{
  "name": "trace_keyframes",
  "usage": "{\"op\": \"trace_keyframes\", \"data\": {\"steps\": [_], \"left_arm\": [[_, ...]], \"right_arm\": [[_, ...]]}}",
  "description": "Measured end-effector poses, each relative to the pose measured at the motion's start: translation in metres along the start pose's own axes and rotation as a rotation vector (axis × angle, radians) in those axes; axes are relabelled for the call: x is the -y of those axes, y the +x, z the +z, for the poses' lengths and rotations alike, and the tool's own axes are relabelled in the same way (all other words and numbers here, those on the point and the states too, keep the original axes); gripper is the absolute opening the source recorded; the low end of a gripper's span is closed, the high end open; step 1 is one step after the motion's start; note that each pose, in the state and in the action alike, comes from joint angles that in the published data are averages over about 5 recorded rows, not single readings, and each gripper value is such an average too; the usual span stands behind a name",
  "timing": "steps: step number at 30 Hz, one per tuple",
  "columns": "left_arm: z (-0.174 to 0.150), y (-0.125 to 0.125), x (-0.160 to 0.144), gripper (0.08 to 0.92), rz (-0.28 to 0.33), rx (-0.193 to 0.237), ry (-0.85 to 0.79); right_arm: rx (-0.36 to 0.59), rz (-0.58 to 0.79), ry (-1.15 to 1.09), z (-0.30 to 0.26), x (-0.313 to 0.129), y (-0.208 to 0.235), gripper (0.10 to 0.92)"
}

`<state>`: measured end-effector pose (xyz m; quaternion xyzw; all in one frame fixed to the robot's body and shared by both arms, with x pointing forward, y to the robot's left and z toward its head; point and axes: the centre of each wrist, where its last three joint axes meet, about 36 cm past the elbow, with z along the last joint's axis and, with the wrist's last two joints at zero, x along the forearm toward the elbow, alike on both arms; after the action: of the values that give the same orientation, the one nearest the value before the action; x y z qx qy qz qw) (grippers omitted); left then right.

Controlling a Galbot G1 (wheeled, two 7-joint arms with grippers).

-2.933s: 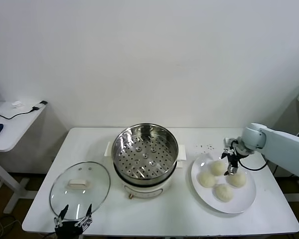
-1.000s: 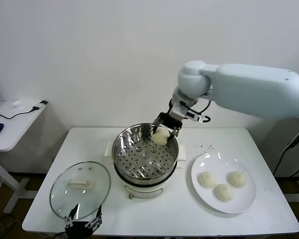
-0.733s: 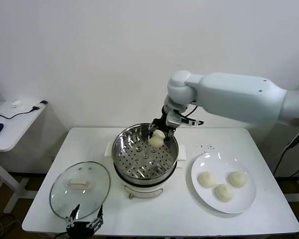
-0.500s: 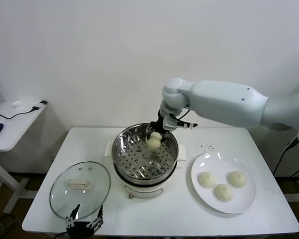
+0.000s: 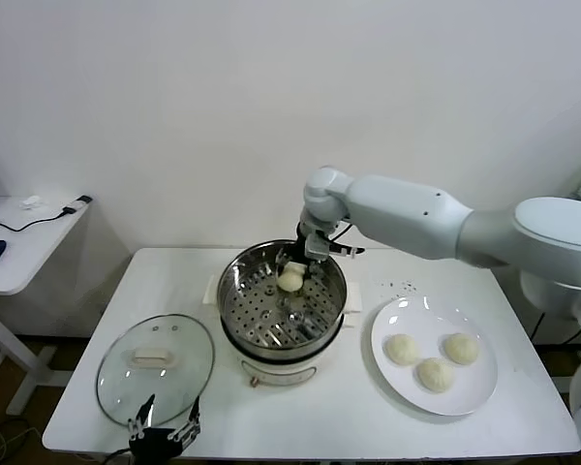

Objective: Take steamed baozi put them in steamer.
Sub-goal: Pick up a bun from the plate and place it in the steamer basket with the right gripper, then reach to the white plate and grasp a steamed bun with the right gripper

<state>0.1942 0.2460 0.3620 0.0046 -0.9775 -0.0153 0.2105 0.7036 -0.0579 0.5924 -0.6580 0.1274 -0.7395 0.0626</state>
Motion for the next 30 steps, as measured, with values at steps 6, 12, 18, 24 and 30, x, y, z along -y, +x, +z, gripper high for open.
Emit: {"op": "trace_keyframes", "data": {"steps": [6,12,18,24,30], "left_arm": [[-0.001,0.000,-0.001,0.823,-0.004,0.004,-0.001],[-0.002,0.001,-0.002,0.823,-0.005,0.009,-0.002],[-0.003,0.002,-0.002,0.823,-0.005,0.013,-0.003],[-0.005,0.001,-0.003,0.823,-0.007,0.026,-0.005],[-0.005,-0.001,-0.006,0.823,-0.018,0.031,-0.005]], "right_arm": [[0.018,0.011,-0.013,0.005,-0.001,0.004,0.816],[0.033,0.028,-0.056,0.015,-0.008,0.043,0.823],[0.044,0.070,-0.221,0.025,-0.040,0.113,0.823],[-0.002,0.062,-0.504,0.020,-0.110,0.166,0.823],[-0.034,0.011,-0.843,-0.019,-0.194,0.166,0.823]]}}
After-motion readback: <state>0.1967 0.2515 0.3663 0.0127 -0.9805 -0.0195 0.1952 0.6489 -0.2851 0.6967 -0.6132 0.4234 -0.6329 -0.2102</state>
